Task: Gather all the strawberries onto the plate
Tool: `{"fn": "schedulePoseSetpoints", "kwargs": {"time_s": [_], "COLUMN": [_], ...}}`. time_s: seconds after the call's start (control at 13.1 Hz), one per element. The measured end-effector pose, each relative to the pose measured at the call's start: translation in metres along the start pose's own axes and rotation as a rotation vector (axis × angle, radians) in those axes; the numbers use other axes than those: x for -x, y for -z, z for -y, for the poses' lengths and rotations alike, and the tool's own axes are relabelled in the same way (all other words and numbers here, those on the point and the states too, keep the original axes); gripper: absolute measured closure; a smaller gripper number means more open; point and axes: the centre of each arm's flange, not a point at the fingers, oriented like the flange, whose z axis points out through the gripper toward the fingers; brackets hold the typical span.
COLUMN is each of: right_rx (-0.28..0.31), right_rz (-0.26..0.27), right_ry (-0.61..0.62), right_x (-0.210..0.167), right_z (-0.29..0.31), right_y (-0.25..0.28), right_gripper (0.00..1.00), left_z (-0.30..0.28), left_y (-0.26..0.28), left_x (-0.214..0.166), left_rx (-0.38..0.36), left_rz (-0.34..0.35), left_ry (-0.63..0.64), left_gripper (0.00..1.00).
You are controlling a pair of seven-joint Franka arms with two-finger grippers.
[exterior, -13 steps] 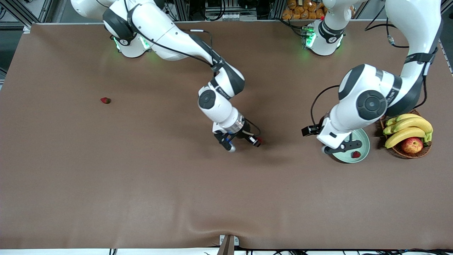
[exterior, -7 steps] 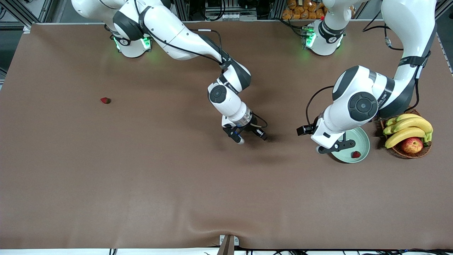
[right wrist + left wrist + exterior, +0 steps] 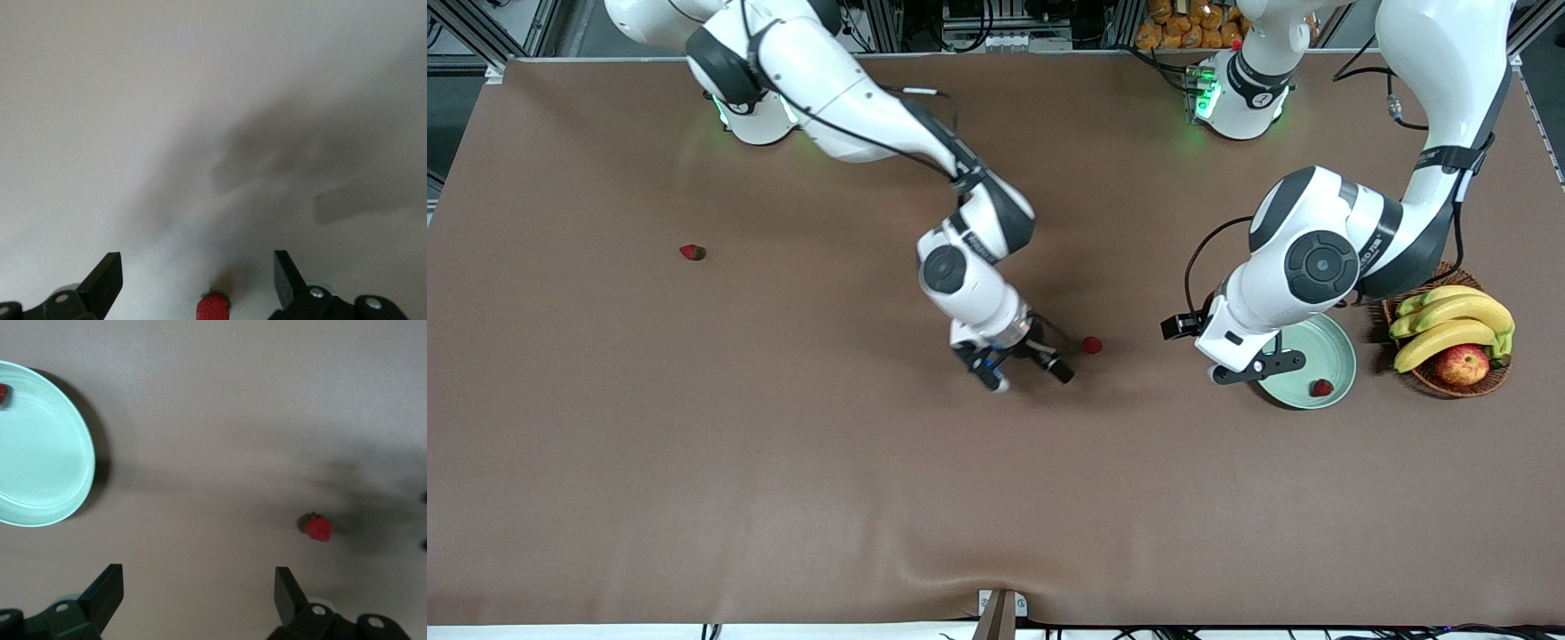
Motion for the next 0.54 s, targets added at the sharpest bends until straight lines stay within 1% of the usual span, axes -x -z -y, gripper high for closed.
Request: {"fn": "schedulePoseSetpoints", "kwargs": {"time_s": [0.23,0.54], "right_rx": [0.087,0.195], "right_rz": [0.035,0.12], "right_ry": [0.057,0.149], "right_x": [-0.068,-0.15], "right_z": [-0.002,-0.022], "right_y": [0.048,0.111], "right_gripper": [0.0,0.0], "left_z": [-0.022,-0.053], "left_y": [-0.022,-0.073], "left_x": [0.002,0.008], "left_rx": [0.029,-0.016], "left_rz": [-0.002,-0.046], "left_ry": [0.033,0.079], "left_gripper": [0.0,0.0]}}
